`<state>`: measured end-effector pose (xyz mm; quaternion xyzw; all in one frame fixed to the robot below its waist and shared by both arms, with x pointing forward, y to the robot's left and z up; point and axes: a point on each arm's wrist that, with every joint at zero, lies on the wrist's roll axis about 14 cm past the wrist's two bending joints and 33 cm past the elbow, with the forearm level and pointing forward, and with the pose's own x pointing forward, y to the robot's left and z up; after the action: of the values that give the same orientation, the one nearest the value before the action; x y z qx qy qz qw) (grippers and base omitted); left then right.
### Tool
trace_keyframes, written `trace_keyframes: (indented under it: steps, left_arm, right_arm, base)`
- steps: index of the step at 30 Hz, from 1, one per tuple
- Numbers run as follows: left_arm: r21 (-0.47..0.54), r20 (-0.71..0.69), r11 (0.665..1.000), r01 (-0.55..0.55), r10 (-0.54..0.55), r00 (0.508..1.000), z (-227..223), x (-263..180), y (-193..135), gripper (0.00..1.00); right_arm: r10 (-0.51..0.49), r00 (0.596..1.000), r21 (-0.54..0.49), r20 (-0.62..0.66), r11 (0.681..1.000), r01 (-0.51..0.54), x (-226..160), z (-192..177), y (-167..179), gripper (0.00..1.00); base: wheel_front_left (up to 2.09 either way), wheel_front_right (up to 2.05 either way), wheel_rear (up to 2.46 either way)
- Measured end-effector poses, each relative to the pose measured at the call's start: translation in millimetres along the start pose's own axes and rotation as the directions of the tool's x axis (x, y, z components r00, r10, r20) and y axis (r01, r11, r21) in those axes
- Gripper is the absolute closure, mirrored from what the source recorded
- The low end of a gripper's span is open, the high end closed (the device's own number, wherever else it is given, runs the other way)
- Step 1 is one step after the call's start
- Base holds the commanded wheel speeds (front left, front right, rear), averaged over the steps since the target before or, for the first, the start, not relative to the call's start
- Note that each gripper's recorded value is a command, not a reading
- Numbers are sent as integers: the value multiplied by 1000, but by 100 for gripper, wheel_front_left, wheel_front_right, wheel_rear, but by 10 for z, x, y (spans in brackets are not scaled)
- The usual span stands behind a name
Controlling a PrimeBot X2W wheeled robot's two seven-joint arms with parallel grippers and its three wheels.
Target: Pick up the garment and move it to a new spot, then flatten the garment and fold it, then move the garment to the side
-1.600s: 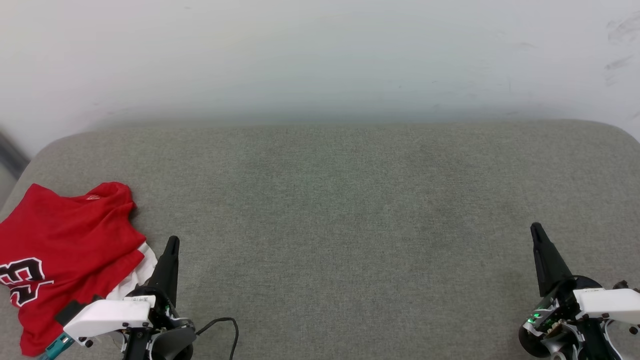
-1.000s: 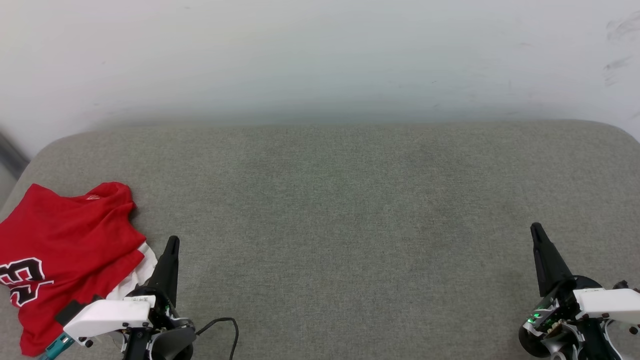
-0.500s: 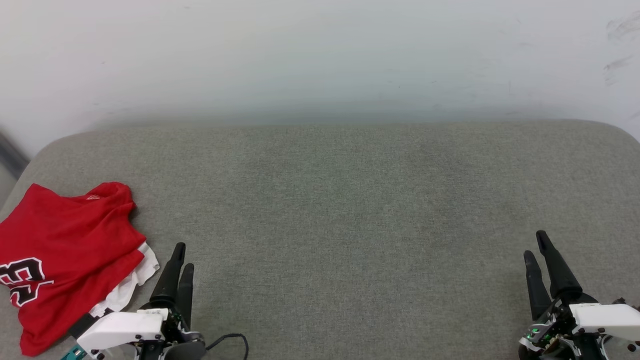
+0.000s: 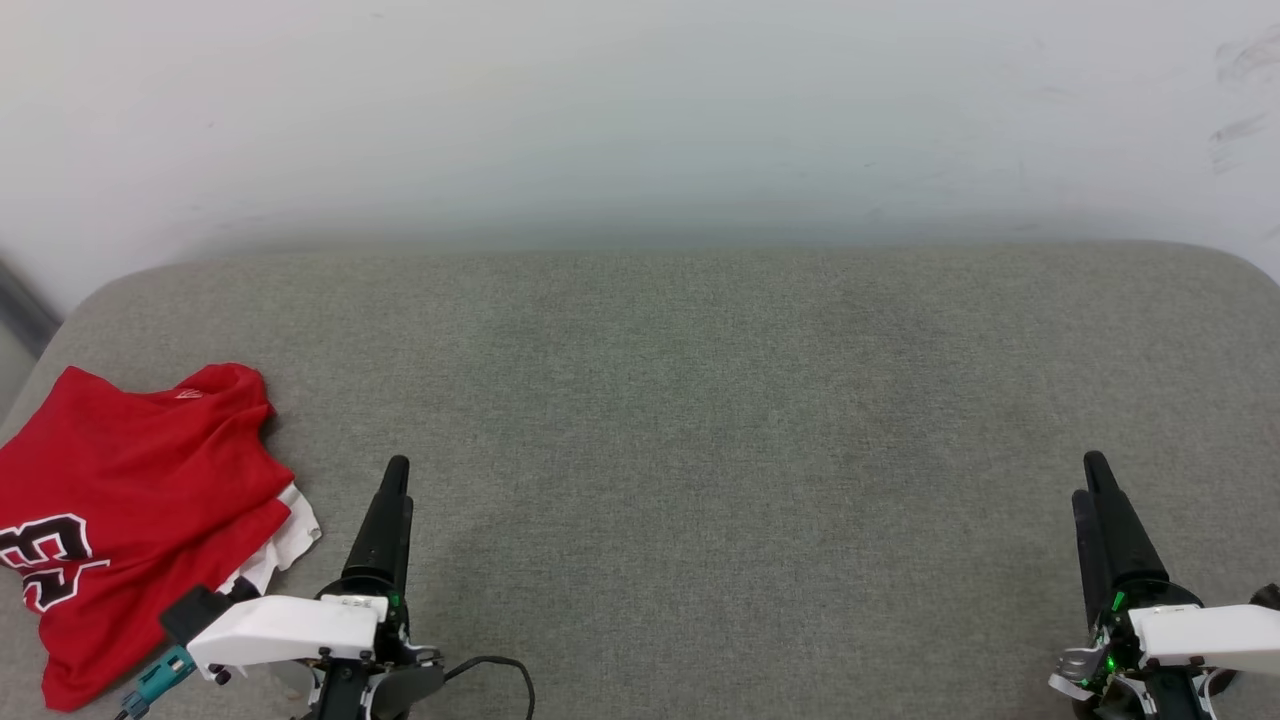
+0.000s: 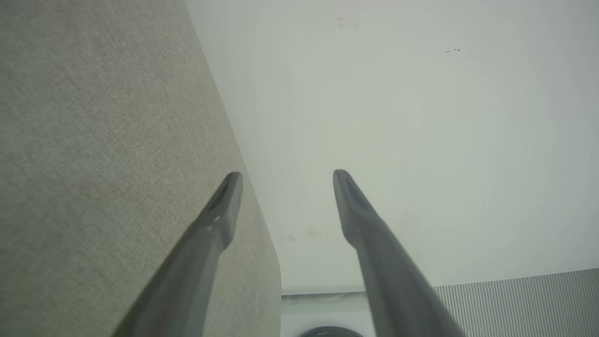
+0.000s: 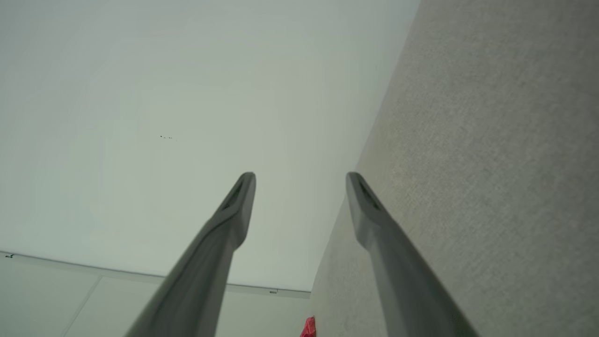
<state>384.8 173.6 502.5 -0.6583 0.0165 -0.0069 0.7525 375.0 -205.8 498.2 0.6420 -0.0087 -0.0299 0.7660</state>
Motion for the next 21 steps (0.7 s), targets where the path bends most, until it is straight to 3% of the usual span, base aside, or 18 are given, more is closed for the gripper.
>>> trace_keyframes:
  steps: [8,14,21]
  left_arm:
    - [176,-19,984,30,-27,999,-82,19,-92,0]
    - [342,-39,938,62,-51,998,-144,39,-169,0]
    - [490,-50,867,90,-75,996,-188,43,-244,0]
  right_arm:
    - [39,999,-228,-8,973,-40,-13,-33,123,0]
    - [59,998,-377,-20,924,-62,-24,-75,180,0]
    - [63,997,-529,-34,846,-71,-57,-109,177,0]
  base:
    - [0,0,0]
    - [0,0,0]
    - [0,0,0]
